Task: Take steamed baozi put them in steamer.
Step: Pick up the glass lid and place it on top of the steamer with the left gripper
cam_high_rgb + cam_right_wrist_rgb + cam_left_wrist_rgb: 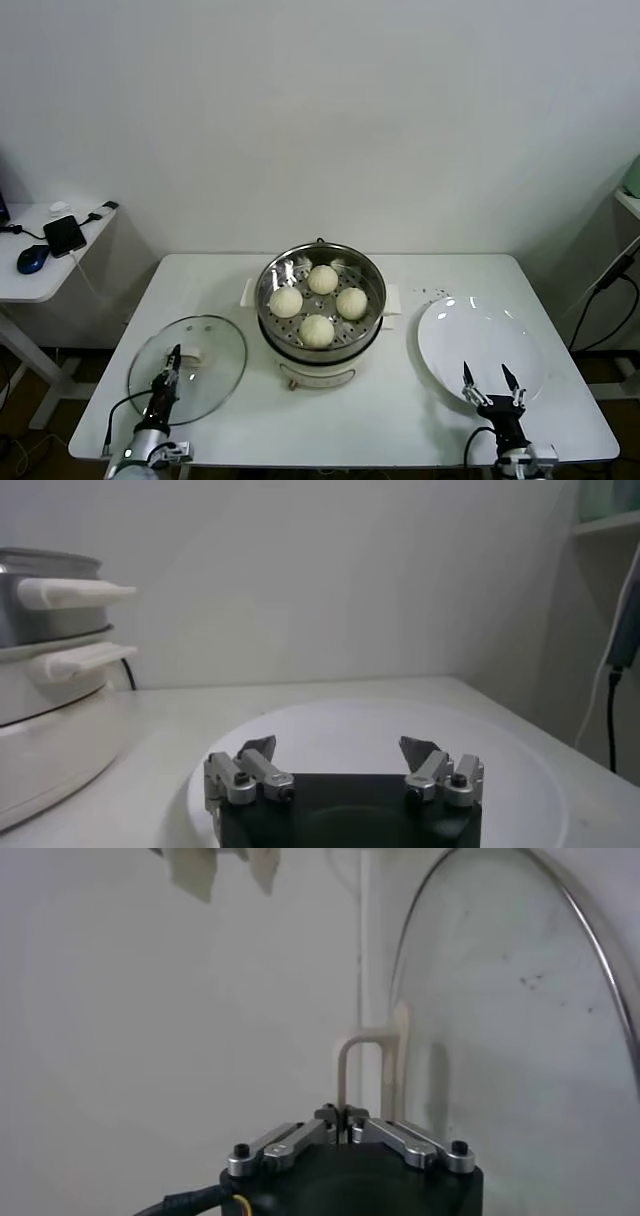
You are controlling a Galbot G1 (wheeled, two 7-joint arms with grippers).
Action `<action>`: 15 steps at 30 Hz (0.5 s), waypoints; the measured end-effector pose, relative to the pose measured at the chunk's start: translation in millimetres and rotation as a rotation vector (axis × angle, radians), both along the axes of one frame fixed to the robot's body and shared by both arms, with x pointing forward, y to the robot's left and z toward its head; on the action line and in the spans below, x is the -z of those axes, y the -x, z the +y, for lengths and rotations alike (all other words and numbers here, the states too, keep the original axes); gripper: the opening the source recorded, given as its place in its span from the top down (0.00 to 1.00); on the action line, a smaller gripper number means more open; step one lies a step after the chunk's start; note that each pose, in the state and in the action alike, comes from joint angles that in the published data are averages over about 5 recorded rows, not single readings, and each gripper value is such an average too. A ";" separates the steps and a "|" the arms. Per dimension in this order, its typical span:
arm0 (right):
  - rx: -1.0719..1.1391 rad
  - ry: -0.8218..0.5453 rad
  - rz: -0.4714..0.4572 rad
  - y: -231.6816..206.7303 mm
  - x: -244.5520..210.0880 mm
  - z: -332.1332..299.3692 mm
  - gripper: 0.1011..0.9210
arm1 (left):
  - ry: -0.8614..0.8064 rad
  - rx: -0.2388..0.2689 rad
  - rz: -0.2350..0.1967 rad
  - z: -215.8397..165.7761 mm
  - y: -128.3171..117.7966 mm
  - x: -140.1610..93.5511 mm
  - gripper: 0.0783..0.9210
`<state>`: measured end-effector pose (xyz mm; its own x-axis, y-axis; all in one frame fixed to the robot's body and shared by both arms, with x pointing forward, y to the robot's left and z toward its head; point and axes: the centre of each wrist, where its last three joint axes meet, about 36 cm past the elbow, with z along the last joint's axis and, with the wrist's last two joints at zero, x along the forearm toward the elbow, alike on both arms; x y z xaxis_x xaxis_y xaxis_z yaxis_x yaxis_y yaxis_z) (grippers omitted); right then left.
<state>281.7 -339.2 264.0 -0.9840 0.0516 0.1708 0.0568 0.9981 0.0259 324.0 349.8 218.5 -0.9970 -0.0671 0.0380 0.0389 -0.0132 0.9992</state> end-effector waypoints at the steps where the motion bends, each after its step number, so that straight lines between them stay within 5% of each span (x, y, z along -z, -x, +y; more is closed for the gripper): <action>1: -0.002 0.002 -0.001 0.2 -0.5 -0.5 0.12 | 0.006 -0.004 -0.003 0.0 -0.4 -3.9 0.94; 15: -0.002 0.035 -0.015 -3.1 -11.8 -3.9 0.12 | 0.103 -0.073 -0.078 -8.9 -18.6 -103.2 0.94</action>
